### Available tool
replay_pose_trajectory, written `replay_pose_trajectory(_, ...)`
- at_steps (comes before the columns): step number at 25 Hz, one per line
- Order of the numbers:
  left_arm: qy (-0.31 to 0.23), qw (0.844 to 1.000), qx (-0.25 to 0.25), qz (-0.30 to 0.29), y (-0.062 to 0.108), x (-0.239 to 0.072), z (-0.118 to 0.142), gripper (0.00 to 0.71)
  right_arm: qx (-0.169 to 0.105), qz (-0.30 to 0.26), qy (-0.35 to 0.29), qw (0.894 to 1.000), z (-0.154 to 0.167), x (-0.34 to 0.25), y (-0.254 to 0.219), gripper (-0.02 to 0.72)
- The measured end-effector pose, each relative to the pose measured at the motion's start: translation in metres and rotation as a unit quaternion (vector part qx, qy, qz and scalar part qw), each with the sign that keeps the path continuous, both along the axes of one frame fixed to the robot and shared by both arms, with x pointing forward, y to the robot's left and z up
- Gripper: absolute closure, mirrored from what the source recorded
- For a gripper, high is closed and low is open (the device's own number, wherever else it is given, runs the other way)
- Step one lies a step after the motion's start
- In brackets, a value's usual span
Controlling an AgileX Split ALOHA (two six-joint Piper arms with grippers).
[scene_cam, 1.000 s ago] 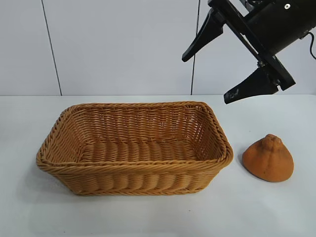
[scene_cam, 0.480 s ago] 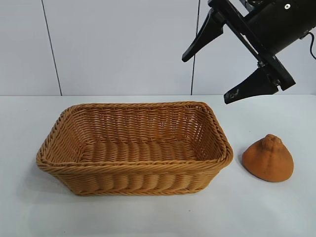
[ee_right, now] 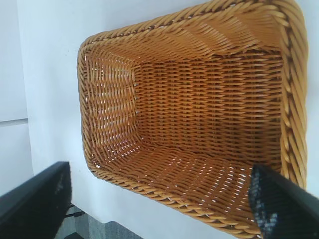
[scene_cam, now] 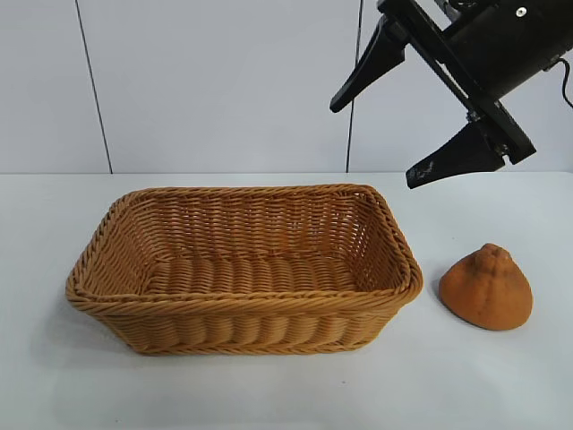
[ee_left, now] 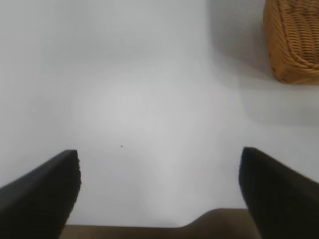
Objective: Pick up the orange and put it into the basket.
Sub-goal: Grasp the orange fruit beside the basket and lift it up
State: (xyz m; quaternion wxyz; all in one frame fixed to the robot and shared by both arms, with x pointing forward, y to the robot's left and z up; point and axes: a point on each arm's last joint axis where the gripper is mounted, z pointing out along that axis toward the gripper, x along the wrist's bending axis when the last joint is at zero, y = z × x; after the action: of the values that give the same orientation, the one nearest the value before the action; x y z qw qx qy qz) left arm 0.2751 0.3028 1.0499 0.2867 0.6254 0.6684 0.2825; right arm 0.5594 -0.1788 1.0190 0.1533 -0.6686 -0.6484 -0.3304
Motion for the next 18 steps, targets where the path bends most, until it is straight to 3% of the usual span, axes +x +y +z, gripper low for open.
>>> replay_pose_trajectory(11,-0.121,0.993,0.001,0.0,-0.001,-0.038,0.004,0.094,-0.005,0.003,-0.001,1.0,-0.001,0.0,0.0,0.042)
replay_pose_trajectory(14,-0.136,0.991,0.0,-0.001,-0.001,-0.043,0.004,0.094,-0.024,0.018,-0.004,1.0,0.0,-0.001,-0.002,0.042)
replay_pose_trajectory(18,-0.137,0.991,0.0,-0.001,-0.001,-0.043,0.004,0.094,-0.078,0.034,-0.003,0.996,0.006,0.001,-0.008,0.042)
